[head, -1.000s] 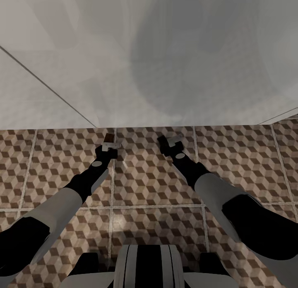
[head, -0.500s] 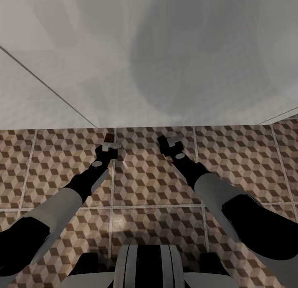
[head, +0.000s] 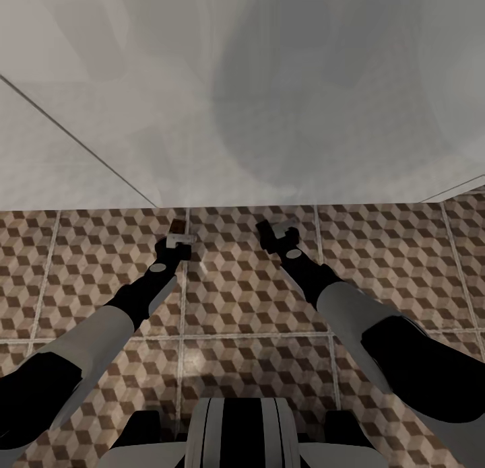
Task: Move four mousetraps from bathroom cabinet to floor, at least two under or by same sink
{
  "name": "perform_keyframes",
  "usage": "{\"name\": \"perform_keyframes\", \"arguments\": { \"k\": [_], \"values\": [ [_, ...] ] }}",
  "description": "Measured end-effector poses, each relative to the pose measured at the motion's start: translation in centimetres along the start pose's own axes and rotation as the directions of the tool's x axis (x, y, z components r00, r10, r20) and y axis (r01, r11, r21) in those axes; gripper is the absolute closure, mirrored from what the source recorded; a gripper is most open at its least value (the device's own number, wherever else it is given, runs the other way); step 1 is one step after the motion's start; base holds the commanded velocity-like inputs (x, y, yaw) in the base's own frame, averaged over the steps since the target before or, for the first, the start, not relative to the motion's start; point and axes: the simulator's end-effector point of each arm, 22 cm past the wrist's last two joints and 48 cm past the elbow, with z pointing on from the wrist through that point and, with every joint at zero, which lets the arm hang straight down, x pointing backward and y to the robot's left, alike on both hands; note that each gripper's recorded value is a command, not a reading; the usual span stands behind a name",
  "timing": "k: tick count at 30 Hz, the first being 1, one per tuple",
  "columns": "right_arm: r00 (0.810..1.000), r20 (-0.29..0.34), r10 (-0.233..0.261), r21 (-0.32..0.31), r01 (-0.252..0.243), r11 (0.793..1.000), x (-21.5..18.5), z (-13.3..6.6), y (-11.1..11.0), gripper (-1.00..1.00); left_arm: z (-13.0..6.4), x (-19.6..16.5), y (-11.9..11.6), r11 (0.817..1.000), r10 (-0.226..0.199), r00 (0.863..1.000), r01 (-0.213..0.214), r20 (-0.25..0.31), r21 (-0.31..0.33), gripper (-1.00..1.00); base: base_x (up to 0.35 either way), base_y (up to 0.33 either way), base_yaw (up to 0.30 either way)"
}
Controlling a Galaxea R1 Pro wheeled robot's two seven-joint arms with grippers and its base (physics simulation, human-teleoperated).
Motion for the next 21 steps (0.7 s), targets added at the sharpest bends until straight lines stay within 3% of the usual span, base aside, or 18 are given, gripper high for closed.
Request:
{"name": "perform_keyframes", "arguments": {
  "k": [21],
  "values": [
    [1.000, 0.000, -0.001, 0.003, 0.001, 1.000, 0.1, 0.0, -0.3, -1.00, 0.0, 1.4, 0.5, 1.000, 0.018, 0.999, -0.019, -0.026, -0.010, 1.00, 0.000, 0.000, 0.000]
  ]
}}
